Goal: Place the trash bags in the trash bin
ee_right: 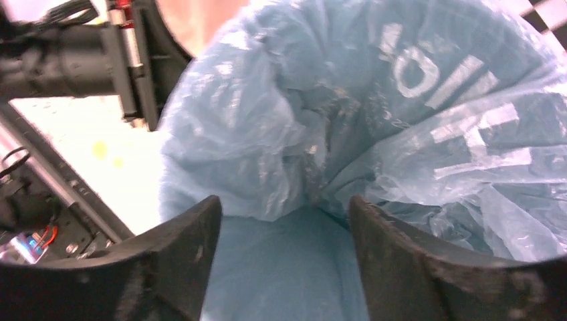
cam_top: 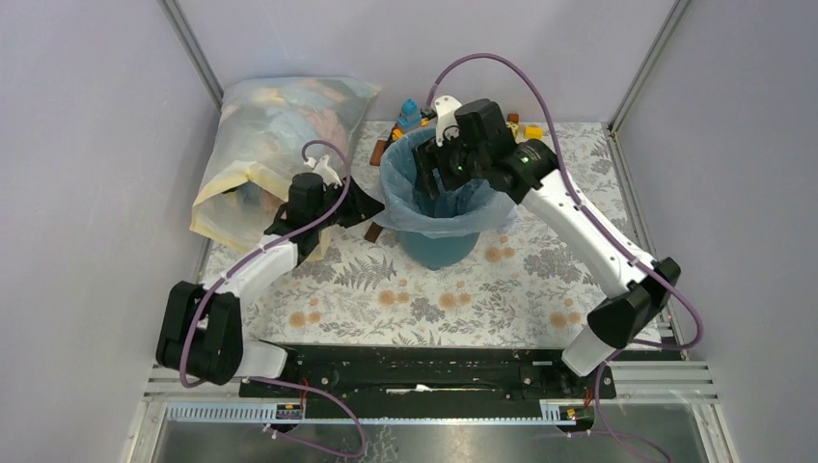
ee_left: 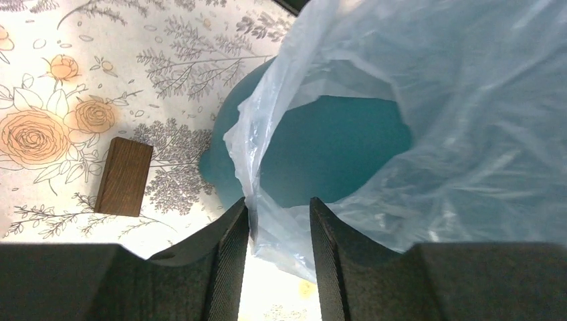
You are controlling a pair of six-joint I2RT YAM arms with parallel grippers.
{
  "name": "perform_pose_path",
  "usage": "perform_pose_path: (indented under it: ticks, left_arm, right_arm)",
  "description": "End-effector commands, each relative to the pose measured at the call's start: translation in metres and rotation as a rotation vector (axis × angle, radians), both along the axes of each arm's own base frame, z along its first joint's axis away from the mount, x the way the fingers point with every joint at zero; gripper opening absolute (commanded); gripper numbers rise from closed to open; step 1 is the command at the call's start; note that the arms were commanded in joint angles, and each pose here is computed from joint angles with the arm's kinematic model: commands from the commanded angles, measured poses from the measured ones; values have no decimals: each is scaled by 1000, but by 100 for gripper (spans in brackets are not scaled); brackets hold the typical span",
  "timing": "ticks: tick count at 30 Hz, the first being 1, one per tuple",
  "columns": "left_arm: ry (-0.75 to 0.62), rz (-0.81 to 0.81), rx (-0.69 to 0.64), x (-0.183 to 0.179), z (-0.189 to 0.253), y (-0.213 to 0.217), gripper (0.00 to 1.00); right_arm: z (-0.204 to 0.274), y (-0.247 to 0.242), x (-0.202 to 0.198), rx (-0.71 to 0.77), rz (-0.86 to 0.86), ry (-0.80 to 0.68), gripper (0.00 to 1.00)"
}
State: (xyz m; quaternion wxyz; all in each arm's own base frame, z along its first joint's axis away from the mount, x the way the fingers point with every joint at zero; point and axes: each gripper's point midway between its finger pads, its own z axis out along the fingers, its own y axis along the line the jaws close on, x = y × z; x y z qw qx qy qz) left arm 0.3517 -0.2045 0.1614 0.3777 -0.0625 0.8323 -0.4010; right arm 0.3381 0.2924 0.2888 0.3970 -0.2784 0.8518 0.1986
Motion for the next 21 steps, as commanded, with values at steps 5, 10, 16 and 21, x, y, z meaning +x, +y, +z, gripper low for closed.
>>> perform_pose_path:
  ticks: [5, 10, 16, 21]
  left_arm:
    - [-107, 108, 12, -7, 33, 20, 53]
    - [-106, 154, 49, -10, 35, 31, 57]
    - [-56, 140, 76, -10, 12, 30, 57]
    - [-66, 137, 68, -14, 9, 30, 57]
  right_arm:
    - [48, 23, -71, 144, 317, -34, 87]
    - [26, 32, -84, 44, 365, -21, 81]
    - [-11, 30, -71, -118, 302, -2, 77]
    - [-36, 30, -65, -210, 277, 14, 67]
